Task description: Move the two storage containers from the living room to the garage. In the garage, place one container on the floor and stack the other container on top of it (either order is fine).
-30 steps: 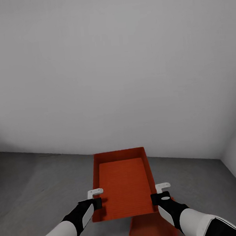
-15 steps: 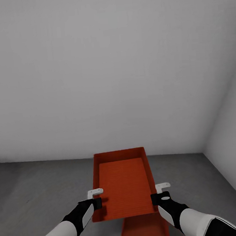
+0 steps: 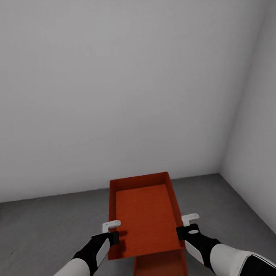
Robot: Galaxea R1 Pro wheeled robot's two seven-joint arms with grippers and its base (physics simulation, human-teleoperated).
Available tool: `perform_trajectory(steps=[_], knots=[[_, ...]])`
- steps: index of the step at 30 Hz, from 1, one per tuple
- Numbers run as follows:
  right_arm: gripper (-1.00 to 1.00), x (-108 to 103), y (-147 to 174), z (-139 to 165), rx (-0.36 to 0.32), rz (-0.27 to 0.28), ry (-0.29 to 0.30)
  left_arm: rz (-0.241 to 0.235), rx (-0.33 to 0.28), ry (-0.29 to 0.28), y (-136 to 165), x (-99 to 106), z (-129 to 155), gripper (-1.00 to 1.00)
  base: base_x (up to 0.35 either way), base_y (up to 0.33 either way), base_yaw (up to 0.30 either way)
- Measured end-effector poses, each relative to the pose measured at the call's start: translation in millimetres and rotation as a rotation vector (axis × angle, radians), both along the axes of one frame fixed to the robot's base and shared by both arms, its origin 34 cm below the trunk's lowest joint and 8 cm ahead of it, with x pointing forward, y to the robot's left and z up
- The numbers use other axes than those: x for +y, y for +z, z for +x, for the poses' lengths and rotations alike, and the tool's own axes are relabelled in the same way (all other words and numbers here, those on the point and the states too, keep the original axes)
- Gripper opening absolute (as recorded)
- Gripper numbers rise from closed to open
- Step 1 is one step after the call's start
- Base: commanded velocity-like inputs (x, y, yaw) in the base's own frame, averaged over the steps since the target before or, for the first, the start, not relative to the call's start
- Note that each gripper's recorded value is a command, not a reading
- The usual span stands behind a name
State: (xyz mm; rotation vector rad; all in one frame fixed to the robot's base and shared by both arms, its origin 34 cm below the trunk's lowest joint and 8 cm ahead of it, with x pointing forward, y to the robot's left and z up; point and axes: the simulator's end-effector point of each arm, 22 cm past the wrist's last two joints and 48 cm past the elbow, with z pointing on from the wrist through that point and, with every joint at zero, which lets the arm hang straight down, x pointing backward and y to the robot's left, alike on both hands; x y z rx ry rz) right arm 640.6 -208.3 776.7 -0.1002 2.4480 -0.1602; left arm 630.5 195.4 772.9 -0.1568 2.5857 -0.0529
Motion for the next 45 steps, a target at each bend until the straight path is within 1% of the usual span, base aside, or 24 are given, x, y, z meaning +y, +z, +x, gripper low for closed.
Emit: perform_trajectory(steps=[9,13,22,30,37,45], knots=[[-1.0,0.0,0.0,0.0,0.0,0.0,0.0,0.0,0.0,0.0,0.0,0.0,0.0,-1.0,0.0,0.0,-0.246],[-1.0,0.1,0.1,0.1,0.0,0.0,0.0,0.0,0.0,0.0,0.0,0.1,0.0,-1.0,0.0,0.0,-0.142],[-1.0,0.1,0.2,0.1,0.0,0.0,0.001,0.0,0.0,0.0,0.0,0.1,-0.2,-1.0,0.014,-0.002,-0.017],[-1.0,-0.2,0.4,0.2,0.0,0.0,0.001,0.0,0.0,0.0,0.1,0.1,-0.1,-1.0,0.157,-0.101,0.0],[-1.0,0.1,0.2,0.0,0.001,0.0,0.001,0.0,0.001,0.0,0.0,0.1,-0.2,-1.0,0.031,-0.009,0.0],[-1.0,-0.1,0.4,0.1,0.0,0.0,0.001,0.0,0.0,0.0,0.2,0.1,-0.2,-1.0,0.154,0.0,0.0]])
